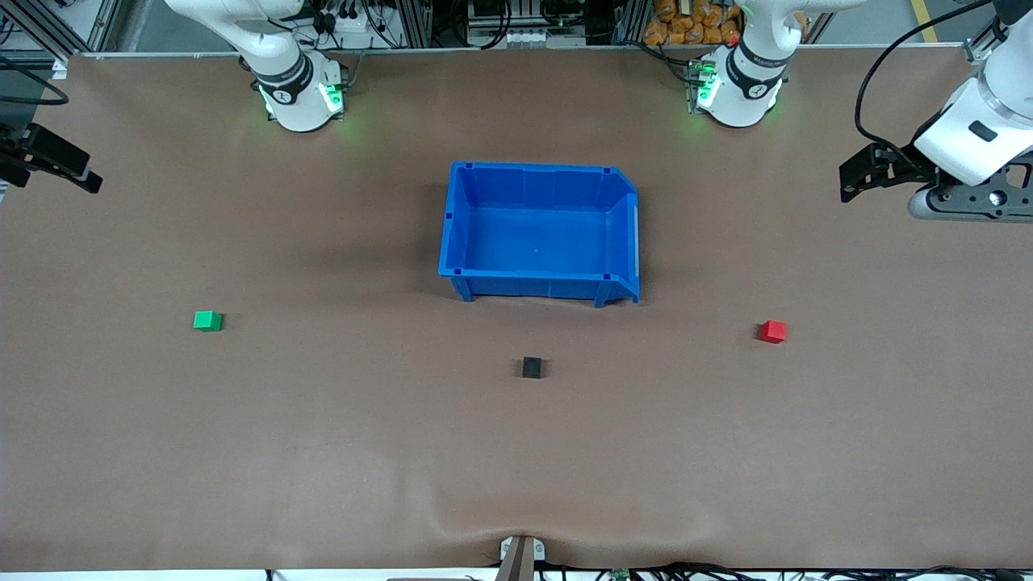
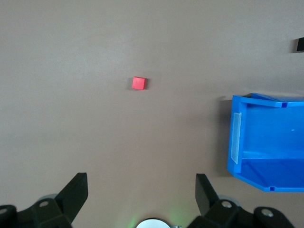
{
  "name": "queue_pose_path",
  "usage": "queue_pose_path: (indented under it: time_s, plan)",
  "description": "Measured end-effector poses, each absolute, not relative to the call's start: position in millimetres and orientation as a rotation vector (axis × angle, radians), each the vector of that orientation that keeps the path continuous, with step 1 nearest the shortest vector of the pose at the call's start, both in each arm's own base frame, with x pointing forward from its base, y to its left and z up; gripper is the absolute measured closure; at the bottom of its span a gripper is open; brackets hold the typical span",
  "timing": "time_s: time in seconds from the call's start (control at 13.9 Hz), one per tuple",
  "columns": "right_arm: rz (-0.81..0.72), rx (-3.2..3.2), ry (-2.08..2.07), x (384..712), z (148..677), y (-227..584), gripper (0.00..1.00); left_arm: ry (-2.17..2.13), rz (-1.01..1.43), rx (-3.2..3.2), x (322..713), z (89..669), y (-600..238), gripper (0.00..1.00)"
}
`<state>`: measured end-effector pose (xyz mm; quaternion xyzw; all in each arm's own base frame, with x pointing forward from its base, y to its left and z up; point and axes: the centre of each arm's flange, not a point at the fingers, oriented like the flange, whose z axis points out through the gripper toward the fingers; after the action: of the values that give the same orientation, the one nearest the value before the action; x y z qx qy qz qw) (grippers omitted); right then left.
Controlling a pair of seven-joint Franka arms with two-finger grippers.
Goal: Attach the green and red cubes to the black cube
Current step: 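Move the left gripper down toward the red cube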
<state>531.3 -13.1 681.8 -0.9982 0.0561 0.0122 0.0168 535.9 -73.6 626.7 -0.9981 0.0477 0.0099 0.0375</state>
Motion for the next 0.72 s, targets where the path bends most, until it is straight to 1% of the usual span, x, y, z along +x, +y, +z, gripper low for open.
queue_pose_path:
  time_s: [0.43,0.72]
  plan:
    - [0.039,-3.107,0.147,531,682,-15,0.00,0.151,0.061,-3.062,539,619,-74,0.00]
    - [0.037,-3.105,0.161,531,682,-20,0.00,0.137,0.158,-3.061,560,577,-75,0.00]
